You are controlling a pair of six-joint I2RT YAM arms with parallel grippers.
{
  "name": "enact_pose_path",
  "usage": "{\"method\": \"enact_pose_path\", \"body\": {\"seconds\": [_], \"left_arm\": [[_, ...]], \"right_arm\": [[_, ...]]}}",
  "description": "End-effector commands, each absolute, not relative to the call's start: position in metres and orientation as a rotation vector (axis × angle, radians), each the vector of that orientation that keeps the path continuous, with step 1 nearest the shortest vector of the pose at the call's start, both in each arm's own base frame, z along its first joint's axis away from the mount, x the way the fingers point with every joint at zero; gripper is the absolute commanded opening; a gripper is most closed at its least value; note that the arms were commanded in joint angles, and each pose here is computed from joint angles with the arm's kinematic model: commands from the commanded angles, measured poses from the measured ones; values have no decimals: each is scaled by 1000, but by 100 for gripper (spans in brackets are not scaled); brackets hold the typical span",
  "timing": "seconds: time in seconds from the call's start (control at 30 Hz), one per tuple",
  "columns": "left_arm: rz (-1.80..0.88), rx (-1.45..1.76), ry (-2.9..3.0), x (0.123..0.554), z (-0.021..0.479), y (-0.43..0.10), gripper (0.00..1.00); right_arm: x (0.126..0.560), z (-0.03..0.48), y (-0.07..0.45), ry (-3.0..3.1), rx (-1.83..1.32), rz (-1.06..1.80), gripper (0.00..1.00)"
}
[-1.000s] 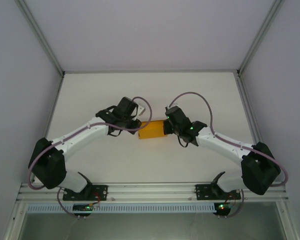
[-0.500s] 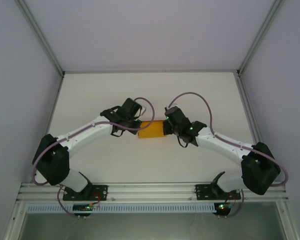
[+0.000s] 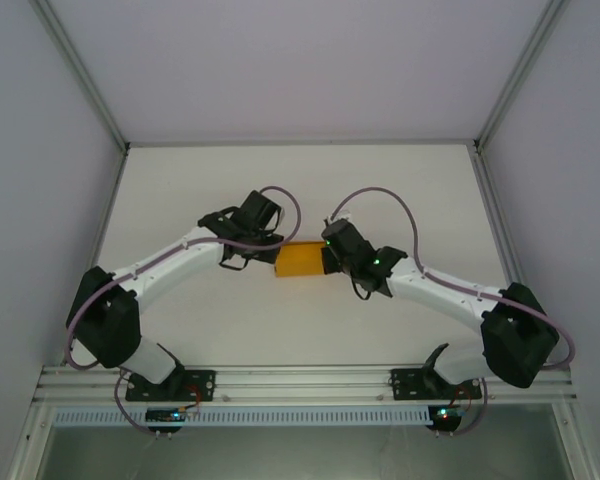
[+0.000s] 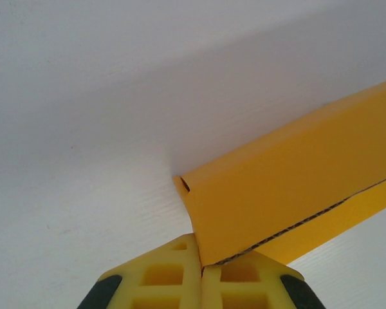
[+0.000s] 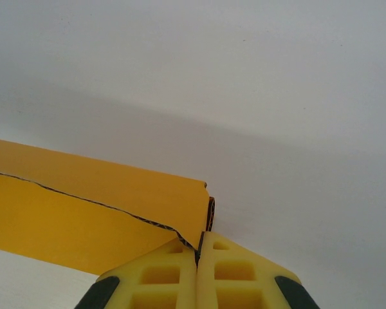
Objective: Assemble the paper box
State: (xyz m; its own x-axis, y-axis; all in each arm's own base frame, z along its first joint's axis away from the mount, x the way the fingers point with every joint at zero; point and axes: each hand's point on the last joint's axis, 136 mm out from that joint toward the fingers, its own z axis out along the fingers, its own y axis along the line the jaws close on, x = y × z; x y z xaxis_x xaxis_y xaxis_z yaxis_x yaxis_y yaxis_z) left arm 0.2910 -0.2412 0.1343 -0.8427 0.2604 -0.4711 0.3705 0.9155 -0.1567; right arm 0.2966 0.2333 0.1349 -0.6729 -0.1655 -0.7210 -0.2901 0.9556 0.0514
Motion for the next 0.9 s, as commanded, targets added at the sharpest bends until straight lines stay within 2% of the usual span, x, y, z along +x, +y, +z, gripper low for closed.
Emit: {"method": "enact_pose_path", "body": {"seconds": [0.0, 0.3, 0.57, 0.87], "left_arm": [[-549, 388, 2697, 274, 146, -253, 0], [-833, 298, 2747, 275, 155, -260, 0], [-906, 274, 2796, 279, 153, -260, 0], [-681, 216, 2838, 286, 122, -245, 0]], "right_arm": [[279, 102, 220, 2404, -397, 78, 0], [275, 97, 218, 2397, -426, 18, 0], [274, 94, 218, 2403, -431, 16, 0], [276, 92, 219, 2402, -424, 18, 0]]}}
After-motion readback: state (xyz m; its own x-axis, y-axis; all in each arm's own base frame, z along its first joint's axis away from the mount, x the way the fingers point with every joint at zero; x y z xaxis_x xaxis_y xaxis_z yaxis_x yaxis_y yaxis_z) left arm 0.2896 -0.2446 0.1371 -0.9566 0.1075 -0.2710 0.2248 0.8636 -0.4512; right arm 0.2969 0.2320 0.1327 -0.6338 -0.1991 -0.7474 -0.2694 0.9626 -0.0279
